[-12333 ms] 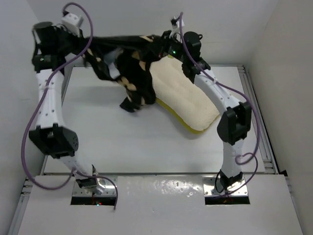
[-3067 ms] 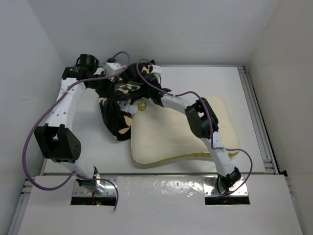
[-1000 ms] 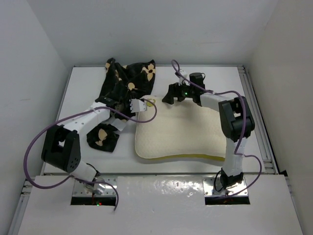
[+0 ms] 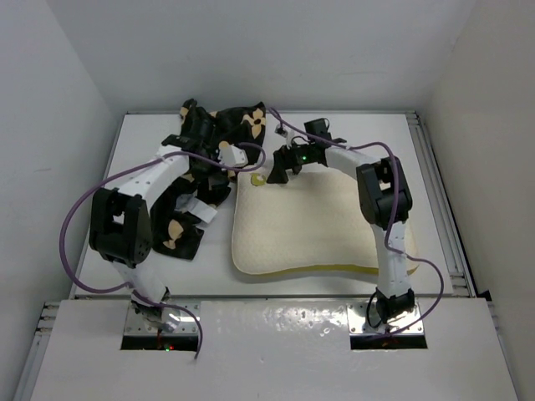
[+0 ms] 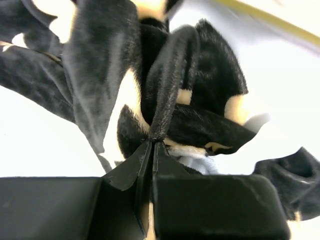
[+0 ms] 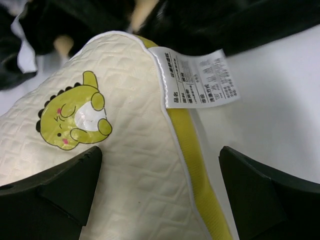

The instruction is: Put the pillow into the pillowcase

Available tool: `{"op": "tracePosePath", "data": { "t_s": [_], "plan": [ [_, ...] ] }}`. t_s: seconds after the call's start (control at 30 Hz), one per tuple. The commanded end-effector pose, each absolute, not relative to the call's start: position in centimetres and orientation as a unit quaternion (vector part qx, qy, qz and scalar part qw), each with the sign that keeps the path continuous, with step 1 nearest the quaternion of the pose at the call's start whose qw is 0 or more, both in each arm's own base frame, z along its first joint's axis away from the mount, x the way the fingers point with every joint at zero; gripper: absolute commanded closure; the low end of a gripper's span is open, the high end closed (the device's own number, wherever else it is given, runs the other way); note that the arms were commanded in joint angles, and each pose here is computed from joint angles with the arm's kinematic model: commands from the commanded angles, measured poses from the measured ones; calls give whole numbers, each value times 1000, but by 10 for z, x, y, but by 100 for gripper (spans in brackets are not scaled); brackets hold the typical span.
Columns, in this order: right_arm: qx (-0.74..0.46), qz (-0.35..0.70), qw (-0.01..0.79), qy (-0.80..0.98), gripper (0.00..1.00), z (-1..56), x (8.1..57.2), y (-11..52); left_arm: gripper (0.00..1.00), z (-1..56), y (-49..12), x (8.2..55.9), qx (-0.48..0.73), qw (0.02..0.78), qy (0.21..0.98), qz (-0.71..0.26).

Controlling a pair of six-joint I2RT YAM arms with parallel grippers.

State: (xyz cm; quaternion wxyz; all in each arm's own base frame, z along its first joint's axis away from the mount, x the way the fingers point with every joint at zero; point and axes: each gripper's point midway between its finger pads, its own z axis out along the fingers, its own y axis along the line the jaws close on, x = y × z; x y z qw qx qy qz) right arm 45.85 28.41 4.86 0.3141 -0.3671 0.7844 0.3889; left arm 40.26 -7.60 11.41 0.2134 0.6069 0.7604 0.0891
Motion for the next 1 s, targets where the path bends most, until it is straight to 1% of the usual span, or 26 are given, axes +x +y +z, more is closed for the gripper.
{"op": "tracePosePath", "data": {
  "t_s": [0.0,0.07,0.1,0.23,0.33,0.5,0.57,0.6,0.63,0.67,0.7,0.77,0.83,0.87,0.9,0.93,0.97],
  "plan": [
    [-427,433,284,741,1,57,423,290,100,149,-89,408,572,261,776,54],
    [-436,453,265,732,1,58,402,284,100,158,-96,413,554,274,785,41],
    [-438,469,266,719,1,69,390,281,100,160,-98,415,549,277,788,35],
    [-456,475,284,697,1,94,378,277,100,161,-107,413,525,284,803,6],
    [-460,495,270,686,1,102,369,283,100,159,-111,411,519,283,807,-2],
    [-493,486,239,681,1,110,353,290,100,162,-114,408,517,285,807,-4],
    [-521,437,223,698,1,94,347,285,100,164,-115,407,518,289,805,-3],
    [-533,417,204,707,1,78,335,287,100,164,-115,406,516,290,806,-4],
    [-547,366,227,718,1,65,350,284,100,164,-116,406,516,290,806,-4],
    [-525,350,228,742,1,54,354,284,100,164,-116,405,516,290,806,-4],
    [-507,330,220,765,1,29,346,279,100,165,-116,406,514,292,807,-4],
    [-502,271,248,783,1,4,358,276,100,164,-116,405,512,291,808,-7],
    [-503,232,272,787,1,-6,367,279,100,165,-117,404,510,293,809,-11],
    [-507,199,265,796,3,-13,369,275,100,165,-117,402,508,292,810,-13],
    [-513,195,270,791,19,-11,368,285,100,167,-118,402,506,294,811,-16],
    [-495,203,282,796,32,-7,371,292,100,168,-119,401,504,296,811,-19],
    [-477,212,291,801,49,-3,373,296,100,168,-119,400,502,295,813,-22]
  ]
}}
